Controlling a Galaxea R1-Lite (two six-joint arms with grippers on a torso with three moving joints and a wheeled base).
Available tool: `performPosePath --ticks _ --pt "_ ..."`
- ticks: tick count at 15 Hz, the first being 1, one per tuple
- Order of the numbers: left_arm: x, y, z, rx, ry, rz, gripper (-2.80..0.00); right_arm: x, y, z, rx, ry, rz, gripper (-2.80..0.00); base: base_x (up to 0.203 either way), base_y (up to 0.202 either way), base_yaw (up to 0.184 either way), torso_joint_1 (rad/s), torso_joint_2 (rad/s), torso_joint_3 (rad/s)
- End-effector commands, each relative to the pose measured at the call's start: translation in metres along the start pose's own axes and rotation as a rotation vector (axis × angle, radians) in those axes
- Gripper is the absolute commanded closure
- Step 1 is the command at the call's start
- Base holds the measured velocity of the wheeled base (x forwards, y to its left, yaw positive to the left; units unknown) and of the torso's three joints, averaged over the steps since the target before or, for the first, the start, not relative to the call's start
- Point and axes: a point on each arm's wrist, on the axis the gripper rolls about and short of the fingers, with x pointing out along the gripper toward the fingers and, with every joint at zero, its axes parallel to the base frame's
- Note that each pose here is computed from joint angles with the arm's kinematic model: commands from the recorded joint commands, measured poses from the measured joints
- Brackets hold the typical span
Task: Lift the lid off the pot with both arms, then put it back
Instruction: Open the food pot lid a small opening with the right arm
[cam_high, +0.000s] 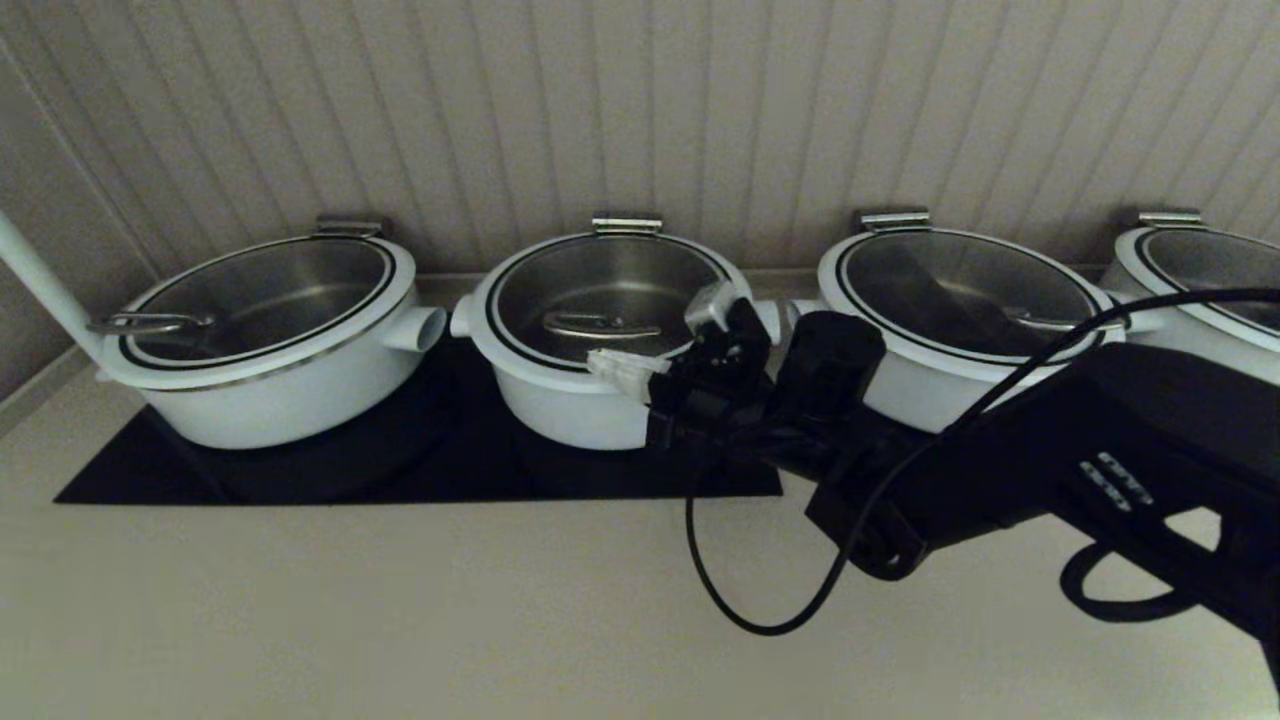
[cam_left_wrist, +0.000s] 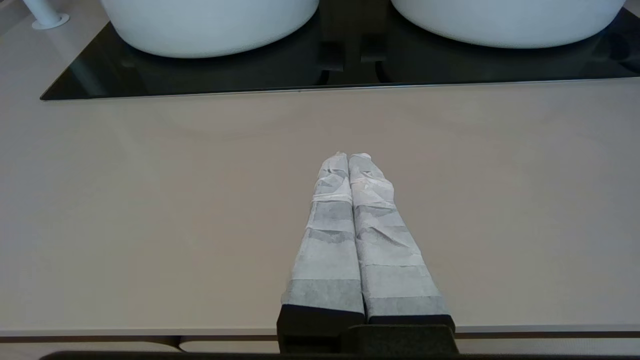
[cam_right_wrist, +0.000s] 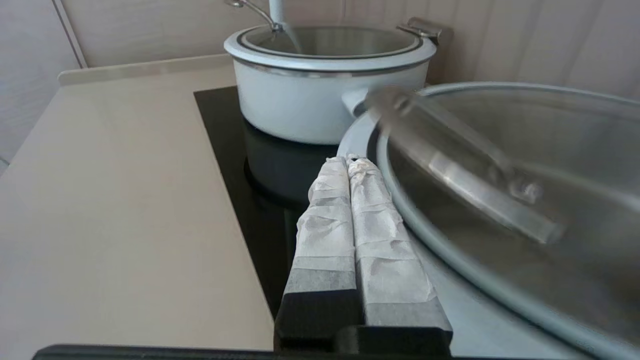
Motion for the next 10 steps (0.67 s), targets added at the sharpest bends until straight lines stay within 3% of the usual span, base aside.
performPosePath --ticks 1,6,10 --pt "0.000 0.000 0.000 0.000 -0.001 0.001 0.00 -0.004 0.003 0.001 0.003 0.006 0.005 0.00 0.000 0.000 0.000 0.000 0.00 0.000" --pt "0.000 0.000 0.000 0.000 -0.001 0.001 0.00 -0.003 0.001 -0.008 0.007 0.022 -0.008 0.00 0.000 0.000 0.000 0.000 0.00 0.000" --pt "0.000 0.000 0.000 0.000 -0.001 0.001 0.00 0.007 -0.007 -0.010 -0.011 0.008 -0.113 0.00 0.000 0.000 0.000 0.000 0.00 0.000"
